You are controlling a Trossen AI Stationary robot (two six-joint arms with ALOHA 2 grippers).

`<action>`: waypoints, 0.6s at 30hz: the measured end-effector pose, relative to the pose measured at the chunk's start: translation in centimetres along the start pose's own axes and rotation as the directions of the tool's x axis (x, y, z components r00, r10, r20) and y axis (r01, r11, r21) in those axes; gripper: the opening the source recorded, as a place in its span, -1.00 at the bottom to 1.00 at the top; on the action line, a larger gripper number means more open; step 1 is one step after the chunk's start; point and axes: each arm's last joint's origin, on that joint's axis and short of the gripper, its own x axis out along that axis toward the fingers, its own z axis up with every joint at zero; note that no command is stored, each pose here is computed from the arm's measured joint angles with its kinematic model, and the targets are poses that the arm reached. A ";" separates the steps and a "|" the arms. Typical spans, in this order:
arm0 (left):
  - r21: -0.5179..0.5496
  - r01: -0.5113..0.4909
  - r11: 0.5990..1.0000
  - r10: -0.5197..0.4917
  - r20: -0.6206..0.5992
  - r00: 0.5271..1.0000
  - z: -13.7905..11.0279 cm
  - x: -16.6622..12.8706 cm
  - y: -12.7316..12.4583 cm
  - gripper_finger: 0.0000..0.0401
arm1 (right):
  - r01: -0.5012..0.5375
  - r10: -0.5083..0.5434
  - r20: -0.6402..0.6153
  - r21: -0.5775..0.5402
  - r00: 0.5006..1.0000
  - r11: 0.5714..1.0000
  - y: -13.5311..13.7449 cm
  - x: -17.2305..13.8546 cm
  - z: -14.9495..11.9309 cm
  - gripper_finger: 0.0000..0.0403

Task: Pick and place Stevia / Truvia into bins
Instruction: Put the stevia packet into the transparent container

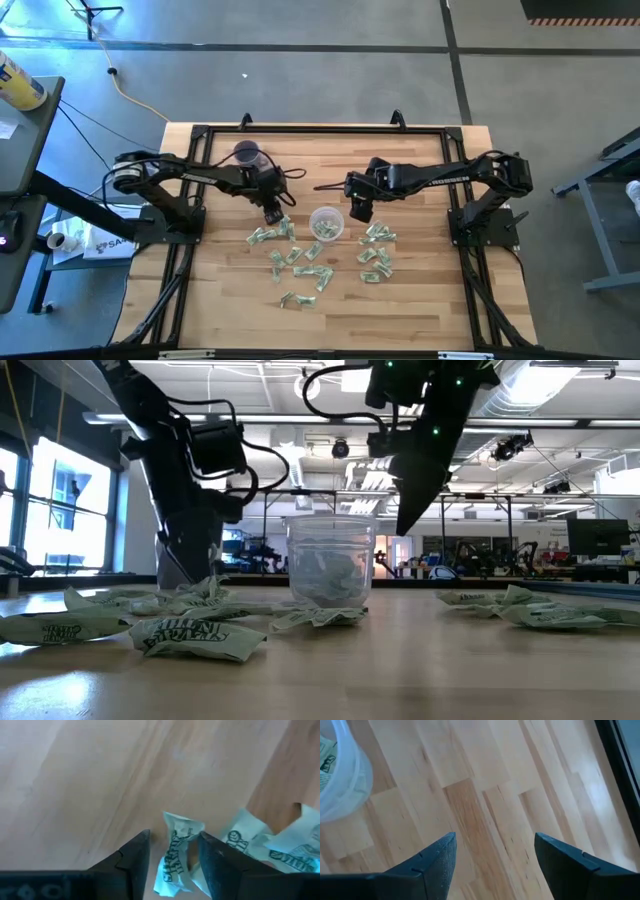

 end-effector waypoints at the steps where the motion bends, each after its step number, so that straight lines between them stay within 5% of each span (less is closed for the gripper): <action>1: 0.000 -0.005 1.000 0.005 -0.002 1.000 0.0 0.1 0.0 -0.07 | 0.000 0.000 0.000 0.007 1.000 1.000 0.0 0.0 0.0 0.28; 12: -0.025 -0.021 0.999 0.022 0.024 0.999 0.5 0.1 0.0 -0.86 | 0.045 -0.044 0.067 -0.013 0.997 0.999 0.9 -1.6 -0.2 0.28; 18: -0.128 0.020 0.992 -0.012 0.067 0.998 2.5 -1.0 -0.5 -0.83 | 0.095 -0.096 0.174 0.014 0.980 0.995 0.7 -5.2 -0.7 0.28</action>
